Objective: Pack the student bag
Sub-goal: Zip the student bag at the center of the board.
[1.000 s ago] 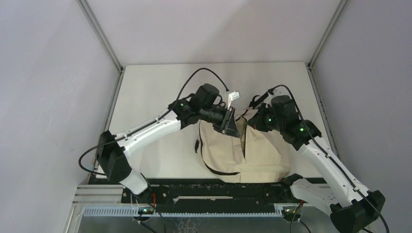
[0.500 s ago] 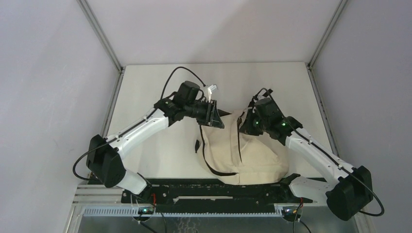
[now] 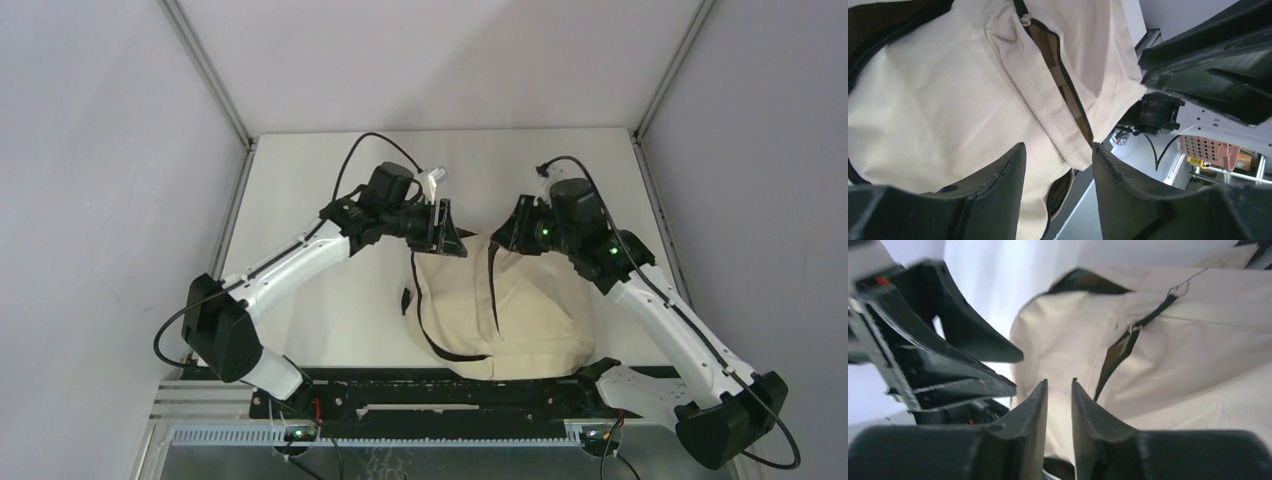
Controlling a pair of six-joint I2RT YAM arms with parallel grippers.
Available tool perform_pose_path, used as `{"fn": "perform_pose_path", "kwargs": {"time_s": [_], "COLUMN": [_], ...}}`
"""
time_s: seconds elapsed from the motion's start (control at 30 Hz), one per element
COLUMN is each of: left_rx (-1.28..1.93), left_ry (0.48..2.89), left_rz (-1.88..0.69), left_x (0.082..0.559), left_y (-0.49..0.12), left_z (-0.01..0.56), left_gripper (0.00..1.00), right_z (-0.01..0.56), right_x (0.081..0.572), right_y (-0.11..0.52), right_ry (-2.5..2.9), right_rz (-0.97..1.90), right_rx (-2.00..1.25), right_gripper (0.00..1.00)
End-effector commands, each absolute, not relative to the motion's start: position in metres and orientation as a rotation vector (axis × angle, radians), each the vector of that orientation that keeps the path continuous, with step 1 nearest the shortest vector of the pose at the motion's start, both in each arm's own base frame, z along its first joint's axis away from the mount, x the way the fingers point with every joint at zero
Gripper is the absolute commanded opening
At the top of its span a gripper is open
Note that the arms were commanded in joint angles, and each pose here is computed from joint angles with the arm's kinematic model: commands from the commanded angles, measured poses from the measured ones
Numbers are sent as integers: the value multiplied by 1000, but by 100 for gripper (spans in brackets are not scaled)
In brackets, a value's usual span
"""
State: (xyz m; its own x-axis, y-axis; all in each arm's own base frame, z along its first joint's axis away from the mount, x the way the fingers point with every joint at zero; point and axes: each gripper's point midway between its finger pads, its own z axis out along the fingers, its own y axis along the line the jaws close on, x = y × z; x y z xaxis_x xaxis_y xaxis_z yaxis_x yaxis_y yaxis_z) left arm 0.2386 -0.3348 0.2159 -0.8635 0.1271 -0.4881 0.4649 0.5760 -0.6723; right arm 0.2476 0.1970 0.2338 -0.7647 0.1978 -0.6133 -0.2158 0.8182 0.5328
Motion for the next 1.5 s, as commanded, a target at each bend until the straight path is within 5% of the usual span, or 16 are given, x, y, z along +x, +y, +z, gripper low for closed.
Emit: {"fn": "perform_pose_path", "kwargs": {"time_s": [0.0, 0.17, 0.47, 0.6, 0.77, 0.87, 1.47], "left_rx": [443, 414, 394, 396, 408, 403, 388], "left_ry": [2328, 2359, 2398, 2402, 2403, 2406, 2421], "left_rz": [-1233, -1246, -1251, -1254, -1259, -1269, -1272], "left_x": [261, 262, 258, 258, 259, 261, 255], "left_y": [-349, -352, -351, -351, -354, -356, -352], "left_z": [246, 239, 219, 217, 216, 215, 209], "left_gripper": [55, 54, 54, 54, 55, 55, 55], "right_z": [255, 223, 119, 124, 178, 198, 135], "right_x": [277, 294, 262, 256, 263, 274, 339], "right_y": [188, 181, 207, 209, 202, 197, 171], "right_ry": [2207, 2293, 2558, 2558, 2420, 2343, 2485], "right_rz": [758, 664, 706, 720, 787, 774, 579], "right_rx": [72, 146, 91, 51, 33, 49, 418], "right_gripper": [25, 11, 7, 6, 11, 23, 48]}}
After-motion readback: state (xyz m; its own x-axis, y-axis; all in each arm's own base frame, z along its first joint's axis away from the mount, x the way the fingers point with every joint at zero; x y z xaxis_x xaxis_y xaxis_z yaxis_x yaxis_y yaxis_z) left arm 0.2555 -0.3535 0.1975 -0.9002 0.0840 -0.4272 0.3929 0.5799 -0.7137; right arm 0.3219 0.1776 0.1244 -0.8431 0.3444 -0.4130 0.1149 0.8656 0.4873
